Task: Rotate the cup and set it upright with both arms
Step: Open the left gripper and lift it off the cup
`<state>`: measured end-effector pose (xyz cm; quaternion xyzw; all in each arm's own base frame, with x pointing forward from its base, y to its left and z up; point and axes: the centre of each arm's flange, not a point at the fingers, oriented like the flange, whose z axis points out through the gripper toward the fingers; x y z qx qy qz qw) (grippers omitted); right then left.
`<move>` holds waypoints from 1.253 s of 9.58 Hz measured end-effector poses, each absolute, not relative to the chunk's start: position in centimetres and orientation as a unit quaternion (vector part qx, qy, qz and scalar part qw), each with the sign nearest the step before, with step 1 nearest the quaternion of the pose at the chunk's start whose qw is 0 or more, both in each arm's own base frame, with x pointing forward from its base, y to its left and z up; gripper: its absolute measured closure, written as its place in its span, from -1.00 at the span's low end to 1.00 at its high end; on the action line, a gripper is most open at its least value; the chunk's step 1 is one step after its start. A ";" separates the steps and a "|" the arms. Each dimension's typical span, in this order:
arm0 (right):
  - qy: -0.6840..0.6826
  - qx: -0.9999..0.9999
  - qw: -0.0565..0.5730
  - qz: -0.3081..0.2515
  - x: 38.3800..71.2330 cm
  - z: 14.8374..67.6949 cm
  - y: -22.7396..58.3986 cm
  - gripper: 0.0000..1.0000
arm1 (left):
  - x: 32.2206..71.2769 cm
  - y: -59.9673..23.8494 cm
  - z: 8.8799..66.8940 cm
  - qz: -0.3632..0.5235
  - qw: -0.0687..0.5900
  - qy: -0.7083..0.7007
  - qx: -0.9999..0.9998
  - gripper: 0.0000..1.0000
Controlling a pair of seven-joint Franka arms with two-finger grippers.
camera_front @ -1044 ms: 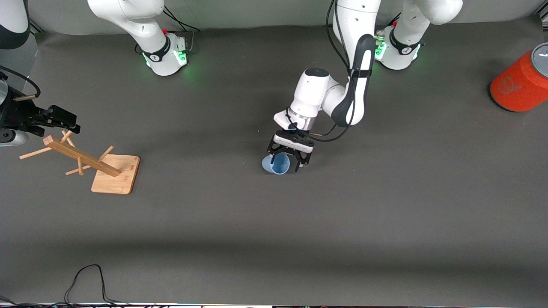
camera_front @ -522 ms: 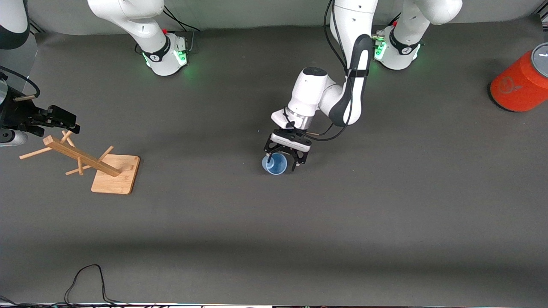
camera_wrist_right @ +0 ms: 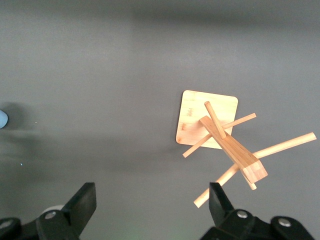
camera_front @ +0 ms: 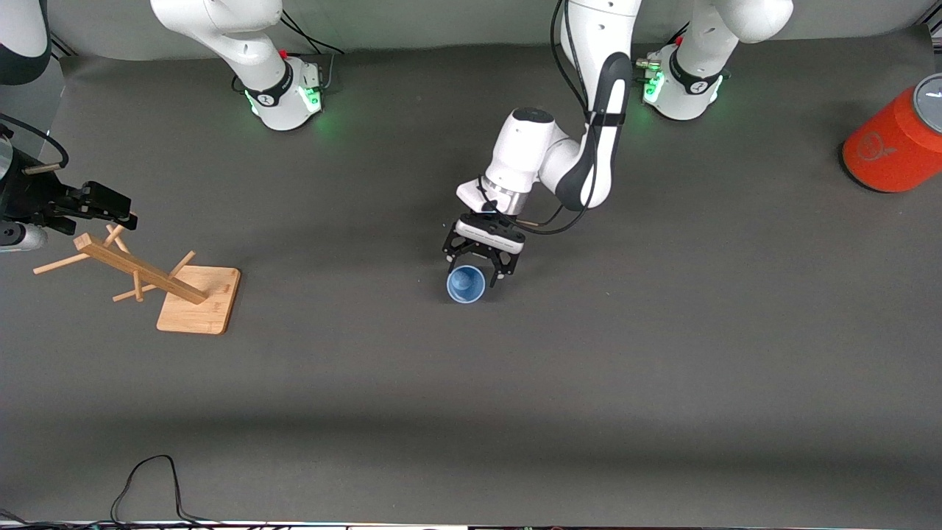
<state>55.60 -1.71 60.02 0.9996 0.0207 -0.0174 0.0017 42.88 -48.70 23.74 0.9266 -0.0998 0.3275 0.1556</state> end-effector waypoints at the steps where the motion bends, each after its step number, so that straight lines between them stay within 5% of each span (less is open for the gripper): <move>1: 0.021 1.000 0.002 -0.017 55.6 60.0 -1.7 -1.00 | 42.8 -48.8 23.6 0.327 0.155 -0.100 0.927 -0.92; 6: 0.021 1.000 0.002 -0.018 55.6 60.0 -1.7 -1.00 | 44.2 -48.2 24.3 0.336 0.156 -0.086 0.925 -0.91; 9: 0.020 1.000 0.002 -0.018 55.6 60.0 -1.8 -1.00 | 49.5 -46.5 26.2 0.338 0.133 -0.041 0.931 -0.90; 12: 0.020 1.000 0.002 -0.018 55.6 60.0 -1.8 -1.00 | 54.2 -48.1 28.1 0.236 0.069 0.026 0.969 -0.90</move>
